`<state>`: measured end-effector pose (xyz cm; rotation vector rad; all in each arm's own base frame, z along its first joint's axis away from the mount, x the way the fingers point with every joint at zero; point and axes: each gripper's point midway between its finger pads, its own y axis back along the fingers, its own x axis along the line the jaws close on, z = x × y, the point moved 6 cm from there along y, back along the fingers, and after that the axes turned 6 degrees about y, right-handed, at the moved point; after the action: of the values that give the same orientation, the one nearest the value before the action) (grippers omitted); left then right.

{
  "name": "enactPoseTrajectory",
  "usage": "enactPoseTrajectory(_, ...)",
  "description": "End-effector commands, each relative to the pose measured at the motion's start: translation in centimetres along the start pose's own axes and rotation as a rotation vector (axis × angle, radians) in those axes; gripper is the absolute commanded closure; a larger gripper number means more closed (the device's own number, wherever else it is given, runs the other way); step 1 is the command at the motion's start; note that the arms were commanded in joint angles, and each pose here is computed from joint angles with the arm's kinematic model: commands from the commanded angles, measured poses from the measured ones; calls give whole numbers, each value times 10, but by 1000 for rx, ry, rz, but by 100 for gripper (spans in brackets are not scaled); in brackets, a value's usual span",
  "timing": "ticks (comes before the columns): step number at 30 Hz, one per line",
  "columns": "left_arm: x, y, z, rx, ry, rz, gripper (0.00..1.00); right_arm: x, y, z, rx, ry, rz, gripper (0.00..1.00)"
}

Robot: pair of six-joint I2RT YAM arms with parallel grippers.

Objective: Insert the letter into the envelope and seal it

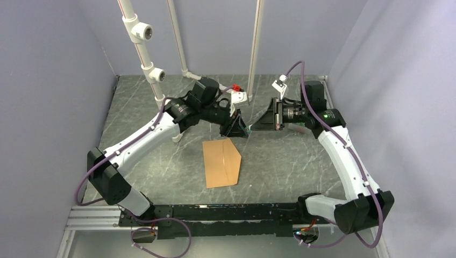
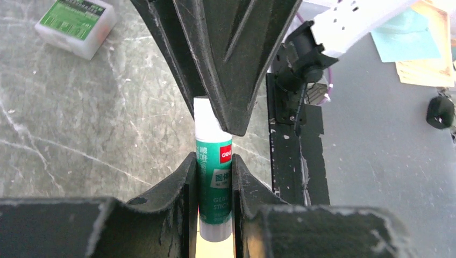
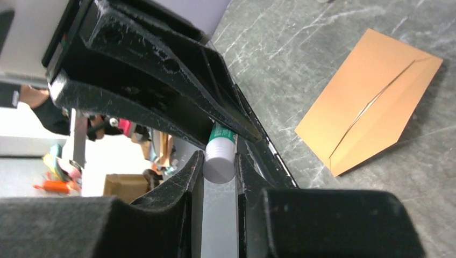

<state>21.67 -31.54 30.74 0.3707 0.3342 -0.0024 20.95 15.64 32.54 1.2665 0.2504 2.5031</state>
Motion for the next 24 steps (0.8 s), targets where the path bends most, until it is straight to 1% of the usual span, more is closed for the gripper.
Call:
enactPoseTrajectory(1,-41,24,-38,206,188,-228,98,31,27,27,-139,362,-11,100)
enactPoseTrajectory(5,-39,23,-45,212,198,-208,98,34,30,33,-168,330,6,100)
enactPoseTrajectory(9,-33,25,-48,222,189,-127,97,20,33,43,-217,181,-20,100)
enactPoseTrajectory(10,-32,26,-47,218,183,-101,97,19,31,43,-207,146,10,100)
enactPoseTrajectory(12,-31,28,-44,186,163,-63,97,17,27,41,-203,140,0,100)
enactPoseTrajectory(14,-32,29,-37,149,147,-50,98,6,27,39,-202,140,-94,100)
enactPoseTrajectory(18,-30,30,-30,124,135,-20,98,-37,28,32,-169,37,-369,100)
enactPoseTrajectory(21,-30,30,-28,115,127,-20,97,-64,24,22,-147,-10,-527,100)
enactPoseTrajectory(24,-27,29,-28,113,128,-3,98,-70,18,19,-143,-31,-551,100)
